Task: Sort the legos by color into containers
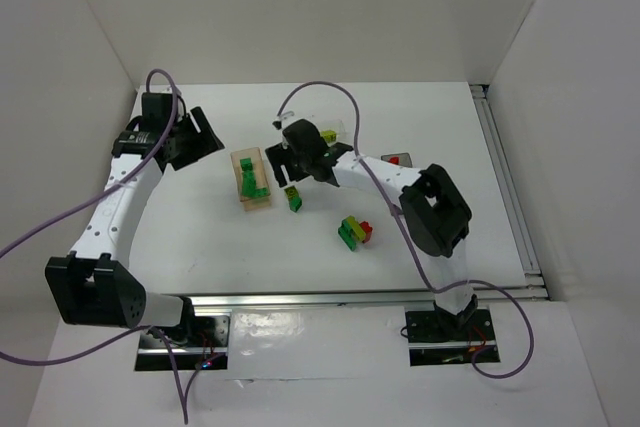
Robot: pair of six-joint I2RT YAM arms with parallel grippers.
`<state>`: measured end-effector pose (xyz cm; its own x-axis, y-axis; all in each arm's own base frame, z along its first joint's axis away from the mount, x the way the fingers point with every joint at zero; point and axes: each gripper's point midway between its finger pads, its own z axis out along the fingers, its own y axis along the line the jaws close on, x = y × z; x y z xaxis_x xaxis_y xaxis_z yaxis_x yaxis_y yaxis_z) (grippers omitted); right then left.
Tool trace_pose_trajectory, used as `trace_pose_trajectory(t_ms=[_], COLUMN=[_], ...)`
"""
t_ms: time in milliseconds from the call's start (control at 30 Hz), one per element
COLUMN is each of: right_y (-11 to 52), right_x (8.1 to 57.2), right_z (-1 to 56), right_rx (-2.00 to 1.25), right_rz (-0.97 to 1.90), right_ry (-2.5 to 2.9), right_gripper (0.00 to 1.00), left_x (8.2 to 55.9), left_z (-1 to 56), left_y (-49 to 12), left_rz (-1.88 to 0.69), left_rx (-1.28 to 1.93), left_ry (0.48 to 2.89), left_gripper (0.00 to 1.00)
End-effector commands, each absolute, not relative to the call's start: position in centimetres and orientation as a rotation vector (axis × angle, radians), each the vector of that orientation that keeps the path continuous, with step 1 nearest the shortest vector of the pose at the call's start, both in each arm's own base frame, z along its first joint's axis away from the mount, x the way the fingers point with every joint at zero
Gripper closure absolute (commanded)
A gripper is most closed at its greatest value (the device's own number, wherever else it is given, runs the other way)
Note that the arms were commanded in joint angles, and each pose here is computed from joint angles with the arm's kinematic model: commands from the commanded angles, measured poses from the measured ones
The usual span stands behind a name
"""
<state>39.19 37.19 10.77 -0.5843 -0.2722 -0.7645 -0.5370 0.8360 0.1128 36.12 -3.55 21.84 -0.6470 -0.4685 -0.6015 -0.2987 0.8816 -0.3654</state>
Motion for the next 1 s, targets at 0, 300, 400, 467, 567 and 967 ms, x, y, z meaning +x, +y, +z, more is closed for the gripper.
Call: trace_pose_trajectory(t_ms=[0, 300, 400, 467, 567, 967], right_y=[37.4, 38.5, 39.0, 39.1, 39.4, 33.2], right_x=[38.3, 36.5, 36.2, 36.9, 37.4, 42.1], right_z=[8.6, 5.5, 4.7, 4.2, 4.7, 15.9], right_rx=[-0.722, -0.824, -0.829, -0.799, -0.777, -0.292], right_rz=[0.44, 0.483, 0.485, 0.457, 0.452, 0.31], right_ry=[2.298, 2.366, 2.381, 2.387, 2.39, 2.111], right_gripper=[0.19, 0.23, 0.3, 0.35, 0.44, 0.72], left_x=[36.0, 36.2, 36.2, 36.2, 36.2, 36.4], left_z=[24.0, 23.3, 23.4, 23.4, 23.3, 23.4], left_y=[-2.9, -3.1, -3.3, -3.3, -3.2, -3.4], left_rz=[-0.286, -0.293, -0.303, -0.303, -0.299, -0.309], left_rx=[-0.546, -0.546, -0.542, -0.542, -0.531, -0.527], left_ry=[2.24, 2.26, 2.262, 2.262, 2.264, 2.266], left_gripper=[0.21, 0.21, 0.21, 0.21, 0.21, 0.21])
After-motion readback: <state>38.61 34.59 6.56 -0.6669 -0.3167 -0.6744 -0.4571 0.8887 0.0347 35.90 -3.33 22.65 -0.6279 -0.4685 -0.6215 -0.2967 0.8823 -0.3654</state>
